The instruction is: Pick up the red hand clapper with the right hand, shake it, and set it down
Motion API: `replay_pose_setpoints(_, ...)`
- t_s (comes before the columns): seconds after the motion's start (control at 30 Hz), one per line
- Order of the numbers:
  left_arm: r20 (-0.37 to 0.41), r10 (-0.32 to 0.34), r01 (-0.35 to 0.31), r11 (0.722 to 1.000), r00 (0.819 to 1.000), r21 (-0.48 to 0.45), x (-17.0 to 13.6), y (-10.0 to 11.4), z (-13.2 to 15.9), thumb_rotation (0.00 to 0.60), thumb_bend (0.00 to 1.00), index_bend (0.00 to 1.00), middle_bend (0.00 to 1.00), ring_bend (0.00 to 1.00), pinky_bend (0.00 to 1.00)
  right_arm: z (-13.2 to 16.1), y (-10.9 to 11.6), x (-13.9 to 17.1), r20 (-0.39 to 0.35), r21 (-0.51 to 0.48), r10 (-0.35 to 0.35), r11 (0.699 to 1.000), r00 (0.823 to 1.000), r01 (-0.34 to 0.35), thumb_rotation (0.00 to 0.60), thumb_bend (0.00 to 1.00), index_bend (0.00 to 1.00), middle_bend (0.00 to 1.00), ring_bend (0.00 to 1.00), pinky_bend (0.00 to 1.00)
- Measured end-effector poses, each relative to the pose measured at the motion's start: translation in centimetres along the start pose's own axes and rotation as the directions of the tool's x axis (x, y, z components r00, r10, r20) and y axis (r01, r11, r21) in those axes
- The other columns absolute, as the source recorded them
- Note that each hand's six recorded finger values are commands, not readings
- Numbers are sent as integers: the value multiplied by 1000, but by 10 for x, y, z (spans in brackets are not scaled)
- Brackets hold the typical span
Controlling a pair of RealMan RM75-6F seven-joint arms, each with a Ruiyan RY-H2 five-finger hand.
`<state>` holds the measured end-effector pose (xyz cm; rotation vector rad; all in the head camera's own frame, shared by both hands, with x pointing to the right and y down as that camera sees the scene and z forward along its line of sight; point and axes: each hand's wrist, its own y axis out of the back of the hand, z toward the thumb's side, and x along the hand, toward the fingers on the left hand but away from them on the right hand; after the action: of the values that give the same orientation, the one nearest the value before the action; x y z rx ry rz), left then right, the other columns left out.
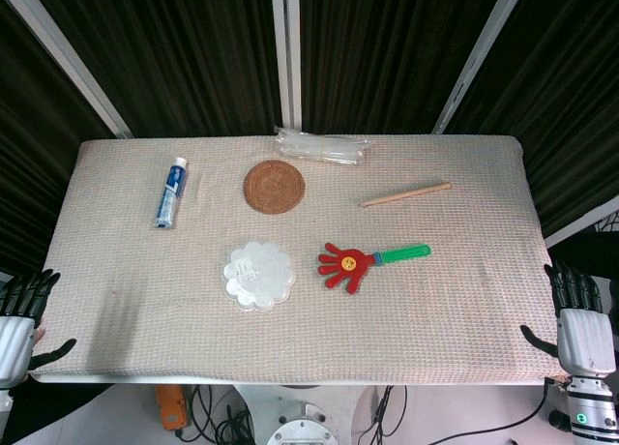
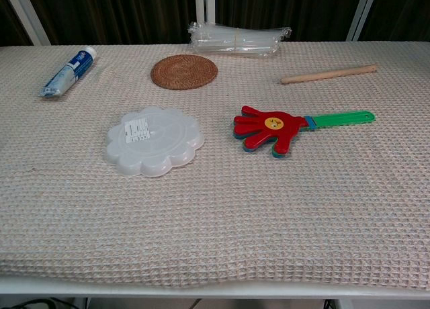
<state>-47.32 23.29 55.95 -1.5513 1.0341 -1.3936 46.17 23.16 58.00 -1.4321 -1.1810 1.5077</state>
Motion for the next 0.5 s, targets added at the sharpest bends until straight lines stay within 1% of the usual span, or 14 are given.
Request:
replay_pose_setpoints(0.33,1,3,-3,1000,1000,3,-1,1,0,600,102,44,20,0,31,-1,1,-1,0,5,1,1000,1000,-1,600,51,0,0,0,0)
replay_pose_setpoints(0.5,2,4,-4,1000,1000,5,-1,2,0,600,102,44,19,0,31,3,1,-5,-16,19,4,1000,1000,-3,600,50,0,0,0,0)
